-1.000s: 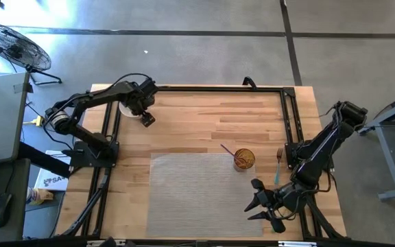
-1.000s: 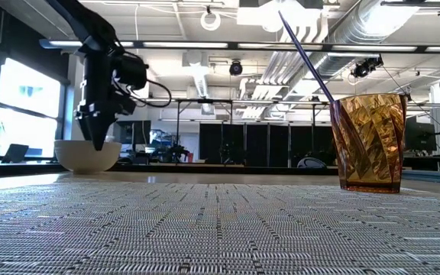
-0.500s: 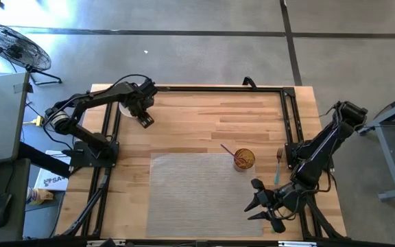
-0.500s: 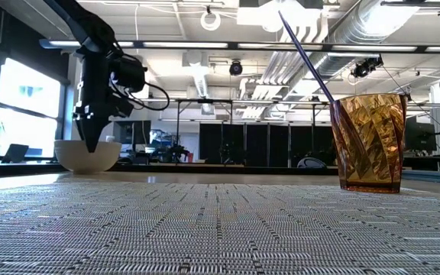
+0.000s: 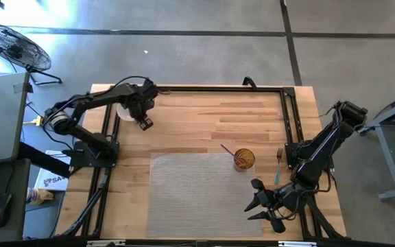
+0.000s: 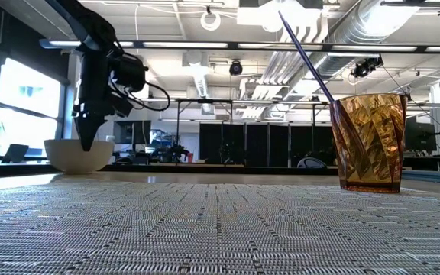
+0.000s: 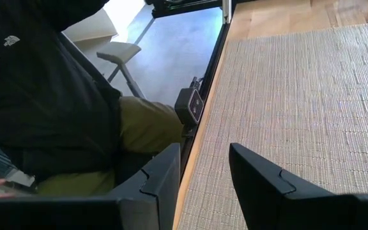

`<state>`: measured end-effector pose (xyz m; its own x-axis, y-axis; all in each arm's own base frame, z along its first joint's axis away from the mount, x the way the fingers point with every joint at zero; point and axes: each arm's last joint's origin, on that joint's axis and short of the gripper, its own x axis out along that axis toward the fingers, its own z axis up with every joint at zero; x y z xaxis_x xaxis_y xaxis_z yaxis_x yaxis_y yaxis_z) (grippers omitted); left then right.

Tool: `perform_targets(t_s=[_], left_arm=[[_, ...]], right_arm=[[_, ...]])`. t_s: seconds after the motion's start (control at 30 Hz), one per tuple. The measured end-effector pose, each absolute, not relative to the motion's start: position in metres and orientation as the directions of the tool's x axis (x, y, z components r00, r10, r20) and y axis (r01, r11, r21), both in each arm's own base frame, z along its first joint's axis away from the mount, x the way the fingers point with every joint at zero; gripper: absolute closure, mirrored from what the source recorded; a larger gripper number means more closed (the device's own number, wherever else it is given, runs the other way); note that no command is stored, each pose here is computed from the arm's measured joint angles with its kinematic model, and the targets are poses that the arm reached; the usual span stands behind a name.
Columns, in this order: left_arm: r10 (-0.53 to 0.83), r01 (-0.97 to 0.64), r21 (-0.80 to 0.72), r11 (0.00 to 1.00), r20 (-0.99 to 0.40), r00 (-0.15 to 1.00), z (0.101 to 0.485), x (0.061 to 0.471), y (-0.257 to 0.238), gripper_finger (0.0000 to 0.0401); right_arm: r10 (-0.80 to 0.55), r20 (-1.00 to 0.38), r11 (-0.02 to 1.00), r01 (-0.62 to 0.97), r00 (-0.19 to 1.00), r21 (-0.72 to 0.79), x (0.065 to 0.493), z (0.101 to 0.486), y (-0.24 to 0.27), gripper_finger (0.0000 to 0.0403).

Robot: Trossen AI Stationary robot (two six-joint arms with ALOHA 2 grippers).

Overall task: Pick & Place Utensil
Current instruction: Put the white bowl on the gray mat to the bottom left of the brown cup

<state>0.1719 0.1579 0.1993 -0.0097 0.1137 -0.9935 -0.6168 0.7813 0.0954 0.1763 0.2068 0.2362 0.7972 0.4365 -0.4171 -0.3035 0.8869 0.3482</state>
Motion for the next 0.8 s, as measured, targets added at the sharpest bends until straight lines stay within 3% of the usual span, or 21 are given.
perform_targets(t_s=[0.43,0.8], left_arm=[[0.132,-0.307,0.087,0.948,-0.983,0.129,0.223,0.206,0.071,0.0391],[0.090,-0.037,0.084,0.996,-0.967,0.240,0.240,0.204,-0.022,0.0397]], right_arm=[[0.437,-0.417,0.887,-0.304,0.797,0.348,0.176,0.236,0.207,0.0274],[0.437,-0.417,0.887,-0.304,0.797,0.348,0.176,0.236,0.207,0.0274]])
